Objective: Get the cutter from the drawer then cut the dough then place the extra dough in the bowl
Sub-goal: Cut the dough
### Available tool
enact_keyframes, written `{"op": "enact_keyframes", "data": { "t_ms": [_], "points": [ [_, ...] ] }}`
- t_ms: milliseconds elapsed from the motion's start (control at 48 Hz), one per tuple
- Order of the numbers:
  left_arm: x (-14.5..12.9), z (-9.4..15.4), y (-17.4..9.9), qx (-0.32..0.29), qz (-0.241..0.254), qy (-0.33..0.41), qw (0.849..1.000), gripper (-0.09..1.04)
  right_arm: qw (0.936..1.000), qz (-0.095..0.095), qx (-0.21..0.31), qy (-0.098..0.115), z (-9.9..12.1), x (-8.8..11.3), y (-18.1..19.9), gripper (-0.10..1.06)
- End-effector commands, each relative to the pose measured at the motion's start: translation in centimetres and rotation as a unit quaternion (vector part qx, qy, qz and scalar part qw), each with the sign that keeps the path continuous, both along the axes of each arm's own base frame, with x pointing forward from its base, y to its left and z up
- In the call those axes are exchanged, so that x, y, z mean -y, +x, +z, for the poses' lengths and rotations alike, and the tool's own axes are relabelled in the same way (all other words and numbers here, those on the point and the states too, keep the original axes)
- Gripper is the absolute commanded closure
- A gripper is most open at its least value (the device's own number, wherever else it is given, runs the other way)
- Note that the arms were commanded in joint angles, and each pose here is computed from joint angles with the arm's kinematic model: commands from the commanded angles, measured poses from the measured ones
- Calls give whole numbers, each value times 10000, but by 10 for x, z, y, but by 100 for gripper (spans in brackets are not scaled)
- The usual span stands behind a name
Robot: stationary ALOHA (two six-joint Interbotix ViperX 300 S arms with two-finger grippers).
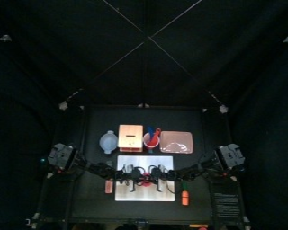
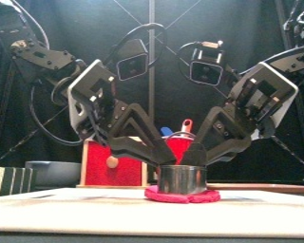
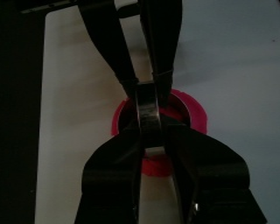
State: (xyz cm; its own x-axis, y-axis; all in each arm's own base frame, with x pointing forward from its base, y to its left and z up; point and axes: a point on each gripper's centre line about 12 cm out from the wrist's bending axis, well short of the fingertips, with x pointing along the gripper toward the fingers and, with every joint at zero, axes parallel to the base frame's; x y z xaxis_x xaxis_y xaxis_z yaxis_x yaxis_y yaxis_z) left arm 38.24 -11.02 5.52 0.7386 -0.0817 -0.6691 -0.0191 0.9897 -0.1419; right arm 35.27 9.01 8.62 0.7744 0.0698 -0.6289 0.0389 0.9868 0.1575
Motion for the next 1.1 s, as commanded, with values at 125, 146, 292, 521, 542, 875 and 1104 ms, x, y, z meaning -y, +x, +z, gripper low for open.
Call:
{"op": "enact_keyframes", "data": {
  "t_ms": [125, 146, 292, 521, 542, 875, 1104],
  "points": [
    [30, -36, -35, -910, -529, 56, 9944, 56, 9999, 98, -29, 24, 6, -2, -8, 36],
    [30, -36, -36, -917, -534, 64, 9943, 56, 9999, 104, 3, 25, 9, -1, -9, 36],
    [30, -36, -37, -939, -539, 61, 9941, 56, 9998, 142, 157, 44, 22, 0, -13, 36],
    [30, -36, -37, -940, -533, 57, 9941, 56, 9997, 137, 215, 68, 28, 3, -21, 36],
    [30, -36, -37, -947, -534, 59, 9941, 56, 9997, 137, 200, 64, 27, 3, -21, 36],
    [27, -31, -32, -860, -479, 30, 9951, 56, 9999, 115, 50, 39, 16, 3, -20, 36],
    [15, -18, -22, -616, -300, -8, 9976, 56, 9999, 143, 23, 22, 13, 0, -17, 36]
  ]
}}
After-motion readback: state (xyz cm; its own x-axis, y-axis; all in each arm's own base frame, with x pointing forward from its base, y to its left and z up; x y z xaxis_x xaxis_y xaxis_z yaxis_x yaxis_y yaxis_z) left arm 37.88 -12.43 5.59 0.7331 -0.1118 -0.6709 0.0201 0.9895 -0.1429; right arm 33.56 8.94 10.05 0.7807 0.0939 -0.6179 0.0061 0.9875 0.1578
